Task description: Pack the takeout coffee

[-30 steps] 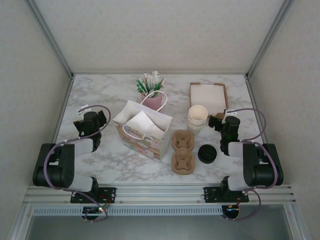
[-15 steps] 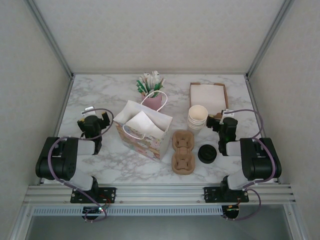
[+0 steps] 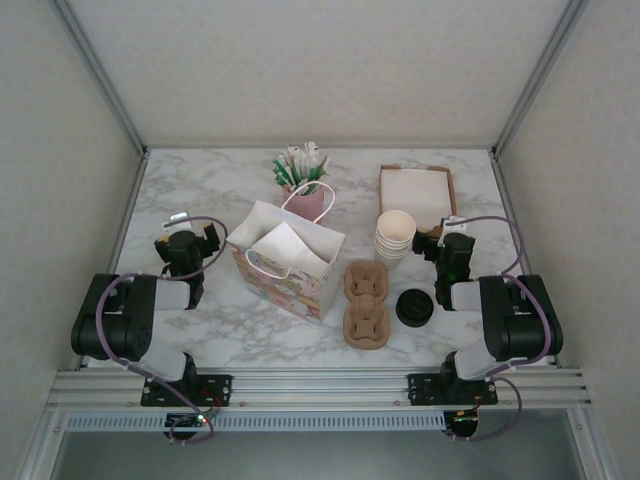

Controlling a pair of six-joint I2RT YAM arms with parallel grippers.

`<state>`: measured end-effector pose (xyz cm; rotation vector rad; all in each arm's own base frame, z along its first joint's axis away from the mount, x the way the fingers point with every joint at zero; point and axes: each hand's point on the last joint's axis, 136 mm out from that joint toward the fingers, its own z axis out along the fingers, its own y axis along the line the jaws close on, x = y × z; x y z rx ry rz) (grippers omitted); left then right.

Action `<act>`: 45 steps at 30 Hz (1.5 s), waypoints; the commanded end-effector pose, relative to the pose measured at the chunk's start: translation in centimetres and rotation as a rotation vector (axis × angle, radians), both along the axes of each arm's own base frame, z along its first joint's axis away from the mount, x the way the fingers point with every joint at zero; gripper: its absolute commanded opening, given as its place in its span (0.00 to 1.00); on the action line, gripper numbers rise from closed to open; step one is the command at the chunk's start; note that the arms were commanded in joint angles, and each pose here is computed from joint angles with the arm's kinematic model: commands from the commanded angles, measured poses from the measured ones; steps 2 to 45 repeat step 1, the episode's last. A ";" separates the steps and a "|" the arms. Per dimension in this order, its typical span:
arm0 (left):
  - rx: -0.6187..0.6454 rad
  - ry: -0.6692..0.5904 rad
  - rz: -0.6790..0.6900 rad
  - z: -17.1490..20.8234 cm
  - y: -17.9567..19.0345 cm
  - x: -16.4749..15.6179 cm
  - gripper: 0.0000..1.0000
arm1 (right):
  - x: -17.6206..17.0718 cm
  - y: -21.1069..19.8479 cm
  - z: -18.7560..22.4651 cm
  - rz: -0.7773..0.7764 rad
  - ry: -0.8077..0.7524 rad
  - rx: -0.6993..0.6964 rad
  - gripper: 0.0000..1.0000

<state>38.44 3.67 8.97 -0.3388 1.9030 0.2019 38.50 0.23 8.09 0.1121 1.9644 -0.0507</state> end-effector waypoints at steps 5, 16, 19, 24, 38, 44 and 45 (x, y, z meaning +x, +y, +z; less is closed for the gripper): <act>0.002 -0.027 -0.021 0.6 -0.5 0.3 1.00 | 0.5 0.0 0.3 -0.002 -0.012 -0.022 0.99; 0.002 -0.027 -0.021 0.6 -0.5 0.3 1.00 | 0.5 0.0 0.3 -0.002 -0.012 -0.022 0.99; 0.002 -0.027 -0.021 0.6 -0.5 0.3 1.00 | 0.5 0.0 0.3 -0.002 -0.012 -0.022 0.99; 0.002 -0.027 -0.021 0.6 -0.5 0.3 1.00 | 0.5 0.0 0.3 -0.002 -0.012 -0.022 0.99; 0.002 -0.027 -0.021 0.6 -0.5 0.3 1.00 | 0.5 0.0 0.3 -0.002 -0.012 -0.022 0.99; 0.002 -0.027 -0.021 0.6 -0.5 0.3 1.00 | 0.5 0.0 0.3 -0.002 -0.012 -0.022 0.99; 0.002 -0.027 -0.021 0.6 -0.5 0.3 1.00 | 0.5 0.0 0.3 -0.002 -0.012 -0.022 0.99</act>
